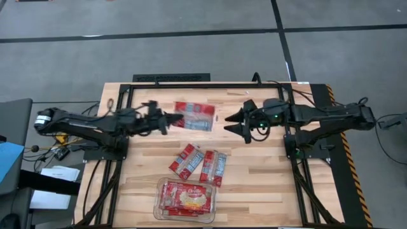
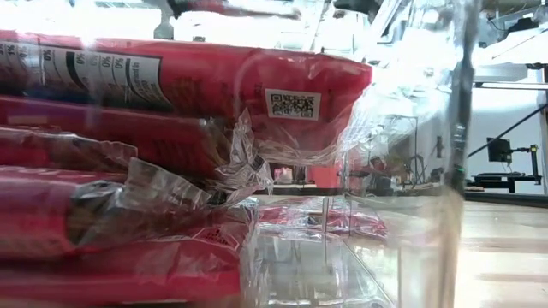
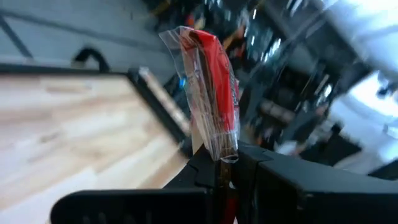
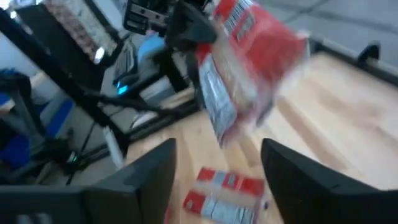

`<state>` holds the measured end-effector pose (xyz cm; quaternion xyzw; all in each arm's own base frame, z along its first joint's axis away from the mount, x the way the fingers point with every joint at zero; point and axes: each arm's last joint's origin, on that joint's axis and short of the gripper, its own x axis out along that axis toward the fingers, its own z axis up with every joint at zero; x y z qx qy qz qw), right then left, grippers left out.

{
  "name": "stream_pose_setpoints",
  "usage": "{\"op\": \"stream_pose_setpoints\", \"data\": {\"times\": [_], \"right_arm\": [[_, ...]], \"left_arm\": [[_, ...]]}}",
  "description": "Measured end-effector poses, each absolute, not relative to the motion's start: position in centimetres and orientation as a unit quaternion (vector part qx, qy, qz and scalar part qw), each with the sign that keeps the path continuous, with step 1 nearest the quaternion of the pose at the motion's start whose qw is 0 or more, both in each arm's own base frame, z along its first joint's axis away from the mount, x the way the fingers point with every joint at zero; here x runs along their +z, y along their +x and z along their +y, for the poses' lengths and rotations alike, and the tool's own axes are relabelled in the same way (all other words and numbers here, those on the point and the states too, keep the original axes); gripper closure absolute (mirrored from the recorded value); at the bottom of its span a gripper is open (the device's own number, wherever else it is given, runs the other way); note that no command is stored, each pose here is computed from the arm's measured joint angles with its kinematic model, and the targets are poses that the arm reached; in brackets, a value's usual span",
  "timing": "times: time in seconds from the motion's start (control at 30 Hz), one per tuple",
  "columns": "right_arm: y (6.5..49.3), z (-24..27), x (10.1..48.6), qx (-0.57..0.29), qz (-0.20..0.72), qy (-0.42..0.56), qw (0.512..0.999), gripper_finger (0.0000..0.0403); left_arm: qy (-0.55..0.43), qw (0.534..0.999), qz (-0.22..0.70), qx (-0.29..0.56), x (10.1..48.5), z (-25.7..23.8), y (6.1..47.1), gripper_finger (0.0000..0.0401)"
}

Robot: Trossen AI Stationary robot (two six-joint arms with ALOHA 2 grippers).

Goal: Sort popcorn bags into baskets
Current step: Put the red popcorn bag into the transparent bin

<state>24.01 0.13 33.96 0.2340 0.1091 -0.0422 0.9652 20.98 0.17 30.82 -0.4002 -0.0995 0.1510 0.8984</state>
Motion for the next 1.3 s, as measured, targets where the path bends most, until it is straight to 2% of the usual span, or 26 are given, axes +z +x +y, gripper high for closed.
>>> {"op": "stream_pose_setpoints", "data": {"times": [0.07,0.17,0.4,0.67,0.8,0.97,1.1,1.3], "right_arm": [[24.6,0.5,33.9,-0.06,0.094,0.225,0.968,0.012],[25.7,0.9,33.6,-0.073,0.074,0.211,0.972,0.0108],[28.5,1.0,33.3,-0.058,0.008,0.215,0.975,0.0112],[30.5,0.9,32.6,-0.054,0.025,0.219,0.974,0.0112],[30.2,1.1,33.0,-0.041,0.051,0.217,0.974,0.0112],[28.6,0.9,34.7,-0.071,0.029,0.212,0.974,0.0112],[28.5,0.0,34.8,-0.089,0.025,0.212,0.973,0.0112],[29.0,-0.6,34.5,-0.067,0.029,0.227,0.971,0.0112]], "left_arm": [[-0.405,0.893,-0.122,0.151,31.6,-0.2,20.1,0.04],[-0.411,0.891,-0.131,0.141,32.1,-1.0,19.4,0.04],[-0.412,0.89,-0.123,0.152,31.7,-2.2,19.6,0.04],[-0.419,0.887,-0.134,0.141,31.4,-3.0,20.8,0.0398],[-0.424,0.885,-0.145,0.127,31.8,-3.3,20.5,0.0399],[-0.422,0.883,-0.161,0.128,32.4,-3.2,19.8,0.0399],[-0.419,0.884,-0.158,0.13,32.3,-3.3,20.0,0.0398],[-0.417,0.885,-0.155,0.139,32.0,-3.2,20.3,0.0398]]}}
